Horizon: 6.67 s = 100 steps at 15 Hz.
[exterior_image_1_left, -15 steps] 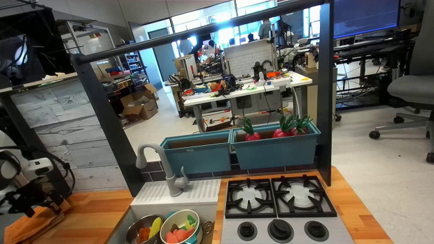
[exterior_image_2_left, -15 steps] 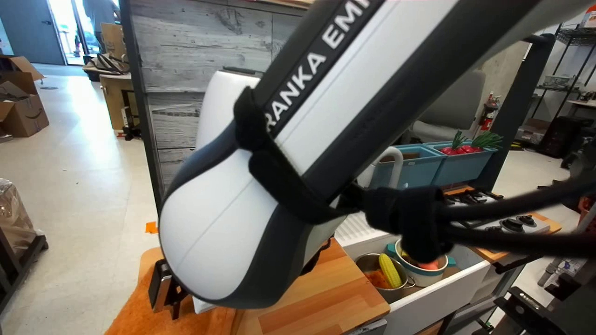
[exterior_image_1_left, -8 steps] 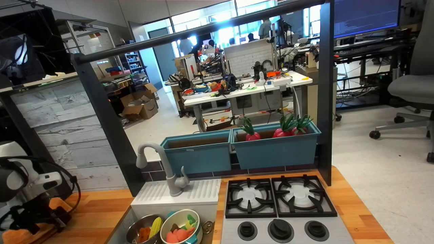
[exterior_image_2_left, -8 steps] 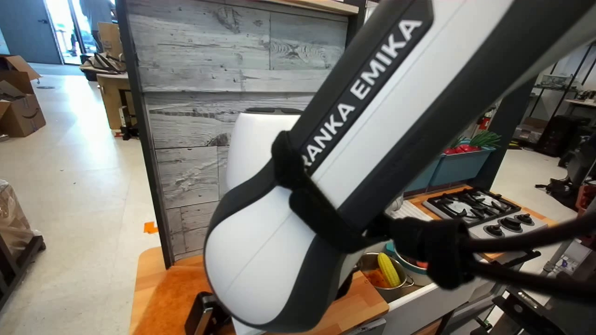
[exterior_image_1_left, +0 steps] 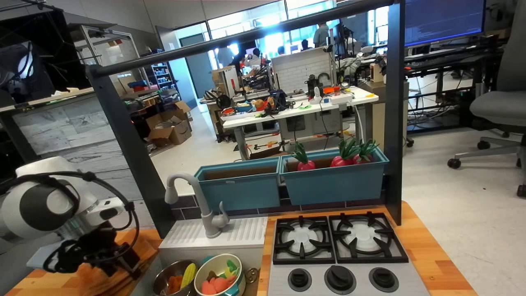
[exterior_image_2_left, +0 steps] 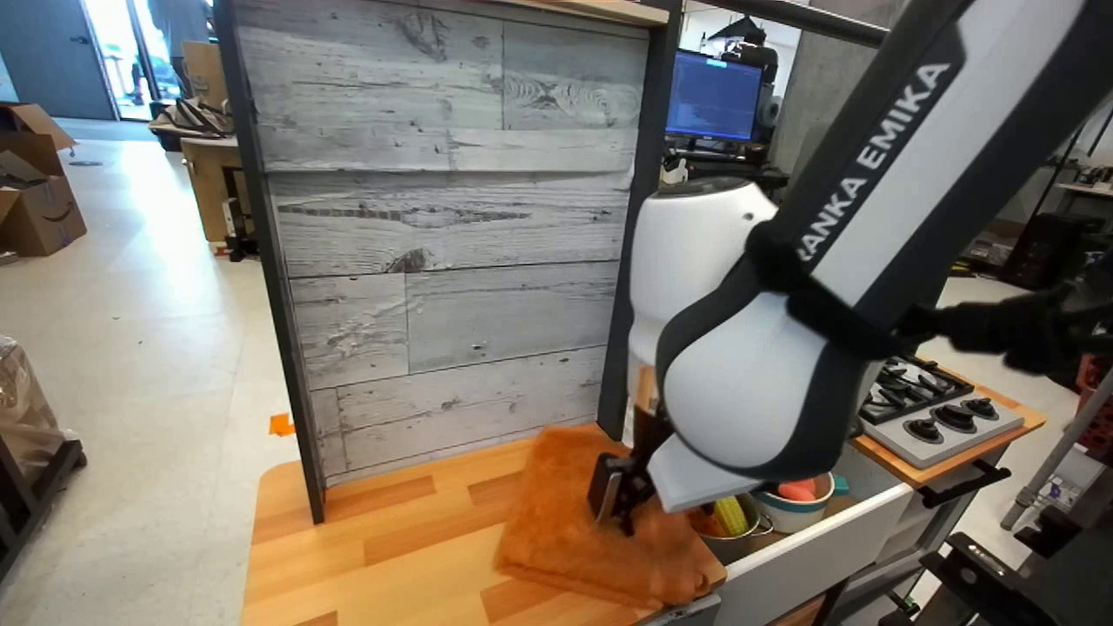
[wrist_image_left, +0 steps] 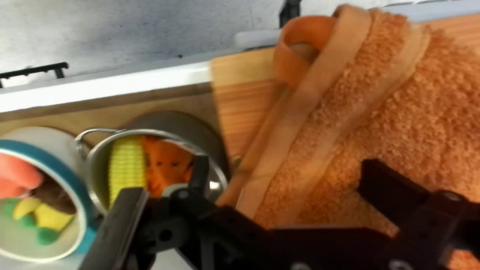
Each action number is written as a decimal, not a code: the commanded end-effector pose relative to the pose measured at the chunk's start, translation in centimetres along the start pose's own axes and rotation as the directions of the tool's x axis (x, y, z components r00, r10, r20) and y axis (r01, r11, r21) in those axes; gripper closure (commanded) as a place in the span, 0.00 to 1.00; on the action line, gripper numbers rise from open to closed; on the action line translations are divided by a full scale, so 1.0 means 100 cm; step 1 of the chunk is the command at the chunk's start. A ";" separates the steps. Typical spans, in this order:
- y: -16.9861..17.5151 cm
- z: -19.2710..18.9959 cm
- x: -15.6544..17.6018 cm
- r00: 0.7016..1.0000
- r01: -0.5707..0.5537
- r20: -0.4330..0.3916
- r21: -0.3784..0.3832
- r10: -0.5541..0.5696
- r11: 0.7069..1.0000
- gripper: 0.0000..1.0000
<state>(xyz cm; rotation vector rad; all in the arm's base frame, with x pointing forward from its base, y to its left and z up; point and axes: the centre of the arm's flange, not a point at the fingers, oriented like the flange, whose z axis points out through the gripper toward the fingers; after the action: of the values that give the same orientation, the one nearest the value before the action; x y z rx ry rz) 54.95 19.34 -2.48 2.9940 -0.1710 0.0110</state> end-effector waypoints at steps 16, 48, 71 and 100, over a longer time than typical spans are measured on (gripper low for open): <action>-0.030 -0.081 -0.020 0.996 0.013 -0.089 0.099 -0.004 0.995 0.00; -0.070 0.052 0.018 0.984 -0.104 0.150 0.032 0.098 0.994 0.00; -0.169 0.036 -0.013 0.996 0.078 0.039 -0.016 -0.078 0.997 0.00; -0.146 0.025 -0.028 0.999 -0.021 0.044 -0.105 0.025 0.994 0.00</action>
<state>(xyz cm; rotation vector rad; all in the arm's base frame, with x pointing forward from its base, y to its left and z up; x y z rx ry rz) 54.52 40.81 -5.52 2.9847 -0.0429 -0.0140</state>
